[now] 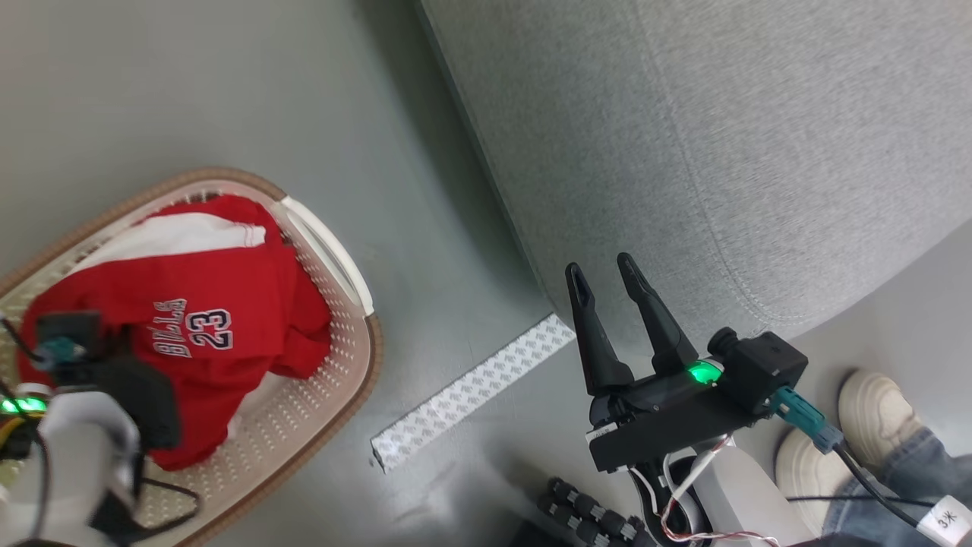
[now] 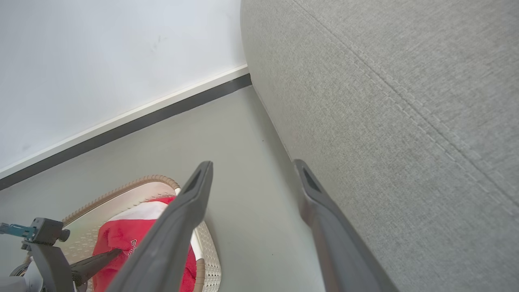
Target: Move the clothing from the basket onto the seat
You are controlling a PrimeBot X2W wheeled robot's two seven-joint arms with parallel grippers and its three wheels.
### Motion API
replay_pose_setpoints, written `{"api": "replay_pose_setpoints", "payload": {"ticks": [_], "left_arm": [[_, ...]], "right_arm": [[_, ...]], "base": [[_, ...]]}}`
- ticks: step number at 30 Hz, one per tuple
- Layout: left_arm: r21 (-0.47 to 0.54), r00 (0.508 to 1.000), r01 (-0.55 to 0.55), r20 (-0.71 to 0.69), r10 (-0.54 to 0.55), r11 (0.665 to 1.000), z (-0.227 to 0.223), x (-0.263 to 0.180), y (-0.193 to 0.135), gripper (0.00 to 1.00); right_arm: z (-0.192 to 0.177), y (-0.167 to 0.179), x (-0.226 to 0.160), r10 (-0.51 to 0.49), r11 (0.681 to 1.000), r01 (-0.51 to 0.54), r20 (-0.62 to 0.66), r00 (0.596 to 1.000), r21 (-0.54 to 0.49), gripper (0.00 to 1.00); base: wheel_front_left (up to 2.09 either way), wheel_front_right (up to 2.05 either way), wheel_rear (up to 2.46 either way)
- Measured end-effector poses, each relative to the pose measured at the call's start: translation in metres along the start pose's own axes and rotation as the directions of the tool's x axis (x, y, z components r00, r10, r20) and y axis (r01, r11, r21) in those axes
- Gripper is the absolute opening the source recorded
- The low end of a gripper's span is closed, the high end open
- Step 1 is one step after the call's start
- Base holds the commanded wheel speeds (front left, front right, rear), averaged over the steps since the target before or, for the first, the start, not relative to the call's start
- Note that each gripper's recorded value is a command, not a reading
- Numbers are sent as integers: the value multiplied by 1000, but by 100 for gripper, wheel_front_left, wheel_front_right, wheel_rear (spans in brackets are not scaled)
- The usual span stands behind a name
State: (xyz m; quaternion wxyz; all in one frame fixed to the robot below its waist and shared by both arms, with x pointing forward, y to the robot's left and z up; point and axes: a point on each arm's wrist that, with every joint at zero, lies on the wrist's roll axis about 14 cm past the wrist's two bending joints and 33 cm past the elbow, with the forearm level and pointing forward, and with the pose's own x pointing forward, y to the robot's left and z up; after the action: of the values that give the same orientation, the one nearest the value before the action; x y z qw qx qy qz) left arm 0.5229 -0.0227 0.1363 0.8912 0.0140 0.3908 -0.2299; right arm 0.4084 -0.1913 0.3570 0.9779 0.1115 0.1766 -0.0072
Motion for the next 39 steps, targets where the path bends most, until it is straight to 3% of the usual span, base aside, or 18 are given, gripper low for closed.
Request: {"api": "replay_pose_setpoints", "payload": {"ticks": [7, 11, 17, 25, 30, 39], "left_arm": [[-32, 990, 131, 54, -129, 991, 14, -39, -72, 0], [-14, 981, 163, 113, -161, 986, 33, -67, -90, 0], [0, 954, 164, 255, -159, 986, 80, -118, -90, 0], [40, 868, 145, 474, -147, 989, 160, -199, -107, 0], [73, 783, 136, 604, -153, 988, 207, -256, -121, 0], [98, 652, 120, 743, -153, 988, 252, -337, -130, 0]], "right_arm": [[2, -6, -14, -15, 997, 14, -5, 1000, -70, 100], [2, -9, -30, -30, 995, 29, -8, 1000, -99, 100], [9, 7, -49, 13, 995, -10, 24, 1000, -104, 100], [24, 41, -74, 115, 989, -107, 76, 990, -104, 100], [32, 61, -89, 177, 980, -165, 106, 979, -109, 100], [55, 106, -102, 316, 944, -293, 160, 935, -152, 100]], "base": [[0, 0, 0], [0, 0, 0], [0, 0, 0], [0, 0, 0], [0, 0, 0], [0, 0, 0]]}}
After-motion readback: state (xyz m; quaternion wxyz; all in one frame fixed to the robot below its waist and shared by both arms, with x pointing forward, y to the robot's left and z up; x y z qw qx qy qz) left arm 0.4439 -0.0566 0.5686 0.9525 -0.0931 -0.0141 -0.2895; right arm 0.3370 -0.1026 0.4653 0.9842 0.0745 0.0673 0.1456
